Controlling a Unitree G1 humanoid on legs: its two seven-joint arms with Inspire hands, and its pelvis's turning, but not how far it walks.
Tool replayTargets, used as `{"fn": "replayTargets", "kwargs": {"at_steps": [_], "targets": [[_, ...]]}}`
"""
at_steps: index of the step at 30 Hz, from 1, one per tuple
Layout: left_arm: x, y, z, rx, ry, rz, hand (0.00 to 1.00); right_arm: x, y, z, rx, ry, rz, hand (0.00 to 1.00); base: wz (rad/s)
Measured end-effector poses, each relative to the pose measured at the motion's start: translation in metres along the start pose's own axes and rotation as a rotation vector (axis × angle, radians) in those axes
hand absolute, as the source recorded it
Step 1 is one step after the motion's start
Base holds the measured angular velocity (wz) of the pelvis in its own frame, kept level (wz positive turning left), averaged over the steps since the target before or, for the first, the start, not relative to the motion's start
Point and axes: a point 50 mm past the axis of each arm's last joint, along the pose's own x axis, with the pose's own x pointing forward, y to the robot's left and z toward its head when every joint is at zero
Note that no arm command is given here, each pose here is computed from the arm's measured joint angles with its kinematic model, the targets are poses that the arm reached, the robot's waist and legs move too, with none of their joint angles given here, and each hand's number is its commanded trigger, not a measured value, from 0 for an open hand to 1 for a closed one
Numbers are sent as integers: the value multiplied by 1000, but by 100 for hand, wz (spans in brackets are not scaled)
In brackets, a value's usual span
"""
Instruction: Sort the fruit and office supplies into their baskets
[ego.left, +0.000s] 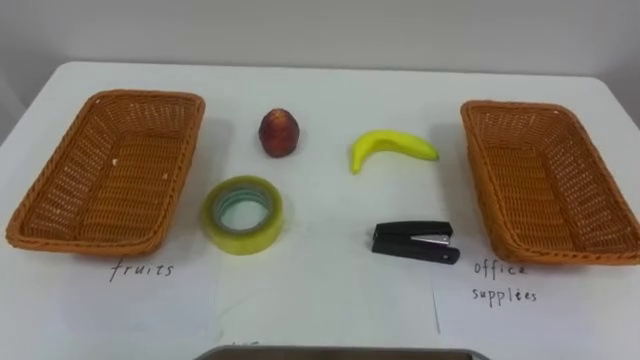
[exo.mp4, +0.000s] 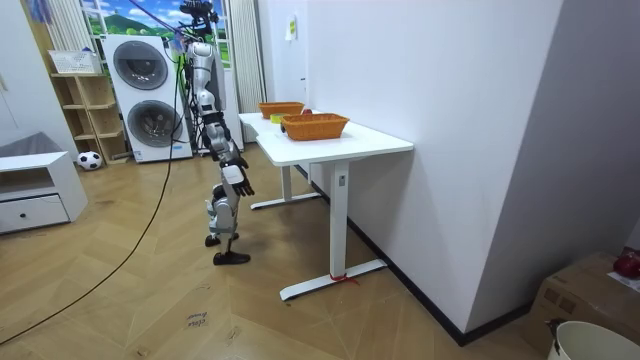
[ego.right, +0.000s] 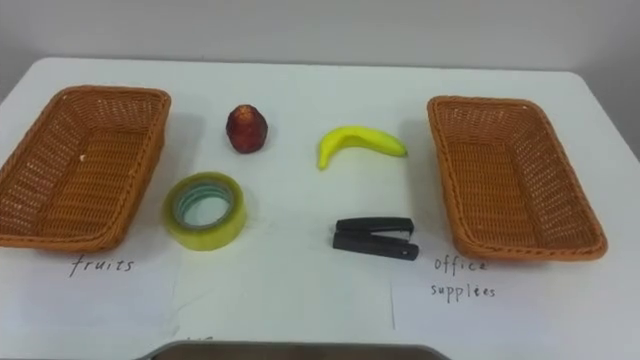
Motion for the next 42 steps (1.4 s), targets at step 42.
{"fn": "replayTargets", "kwargs": {"at_steps": [42], "targets": [[-3, 46, -11, -117, 23, 131, 0, -54, -78, 96, 741, -531, -609, 0, -1]]}}
